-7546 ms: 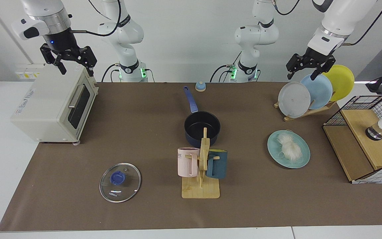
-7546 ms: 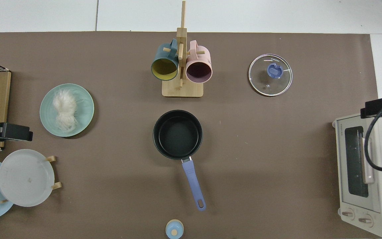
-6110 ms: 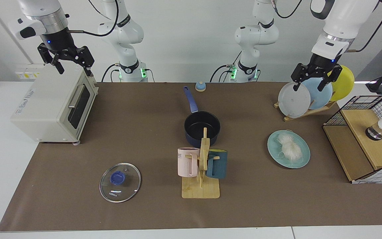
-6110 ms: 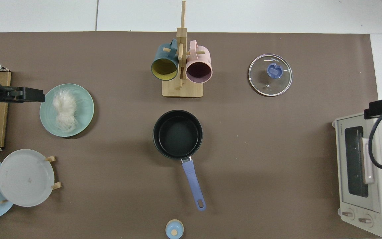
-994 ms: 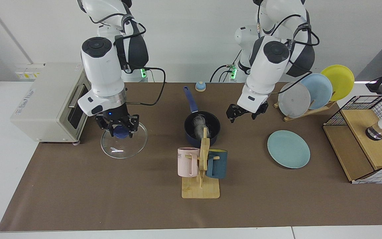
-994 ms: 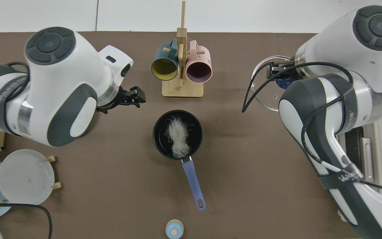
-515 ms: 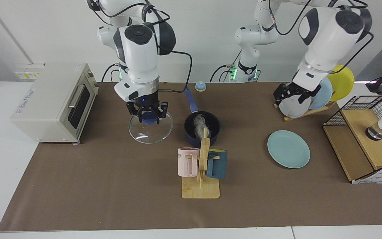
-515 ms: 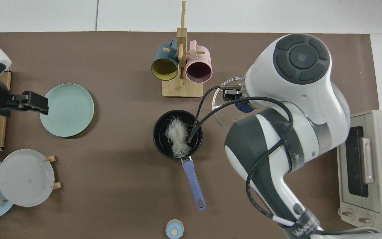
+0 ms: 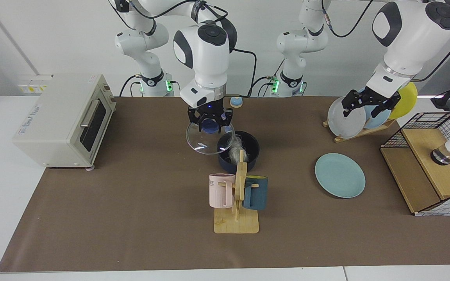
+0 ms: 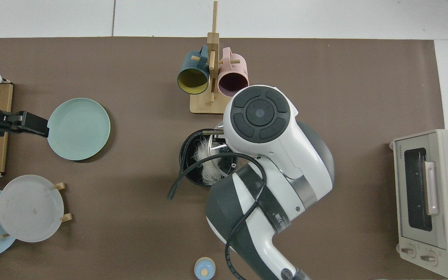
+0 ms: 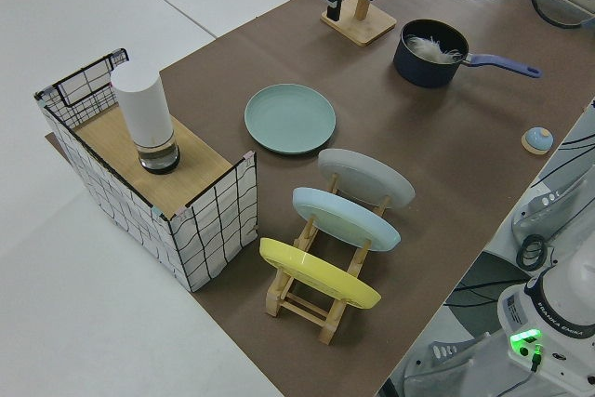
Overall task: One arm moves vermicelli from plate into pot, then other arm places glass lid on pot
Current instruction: 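Carry the glass lid with the right gripper over the pot, then lower the glass lid onto the pot with the right gripper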
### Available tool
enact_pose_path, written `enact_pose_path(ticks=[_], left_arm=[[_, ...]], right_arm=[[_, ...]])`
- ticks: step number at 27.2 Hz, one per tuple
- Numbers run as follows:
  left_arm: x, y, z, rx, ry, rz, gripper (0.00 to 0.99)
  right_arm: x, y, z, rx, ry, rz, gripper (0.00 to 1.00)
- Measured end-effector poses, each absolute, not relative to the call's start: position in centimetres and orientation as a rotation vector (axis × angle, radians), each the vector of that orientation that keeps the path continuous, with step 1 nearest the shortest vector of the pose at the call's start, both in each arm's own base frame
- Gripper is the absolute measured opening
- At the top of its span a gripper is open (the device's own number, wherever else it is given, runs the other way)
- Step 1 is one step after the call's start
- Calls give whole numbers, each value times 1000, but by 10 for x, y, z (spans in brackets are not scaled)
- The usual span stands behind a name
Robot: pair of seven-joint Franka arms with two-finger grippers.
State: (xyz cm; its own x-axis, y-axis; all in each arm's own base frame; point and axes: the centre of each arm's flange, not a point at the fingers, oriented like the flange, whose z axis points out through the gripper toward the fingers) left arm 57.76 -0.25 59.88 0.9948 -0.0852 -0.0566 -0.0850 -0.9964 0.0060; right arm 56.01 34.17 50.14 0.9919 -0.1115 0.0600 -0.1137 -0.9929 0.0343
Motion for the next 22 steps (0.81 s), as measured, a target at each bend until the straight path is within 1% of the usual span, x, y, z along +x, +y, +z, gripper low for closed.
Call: enact_pose_path(ticks=[5, 10, 14, 22], left_arm=[[578, -4, 599, 3134, -139, -89, 991], [578, -7, 599, 3133, -146, -88, 991], [578, -9, 599, 3133, -151, -88, 991], [577, -8, 601, 3134, -149, -82, 991]], right_arm=[[552, 378, 474, 3107, -184, 95, 656], [549, 400, 461, 3139, -171, 134, 656], [548, 411, 453, 3152, -151, 147, 656], [549, 420, 439, 3151, -136, 136, 656]])
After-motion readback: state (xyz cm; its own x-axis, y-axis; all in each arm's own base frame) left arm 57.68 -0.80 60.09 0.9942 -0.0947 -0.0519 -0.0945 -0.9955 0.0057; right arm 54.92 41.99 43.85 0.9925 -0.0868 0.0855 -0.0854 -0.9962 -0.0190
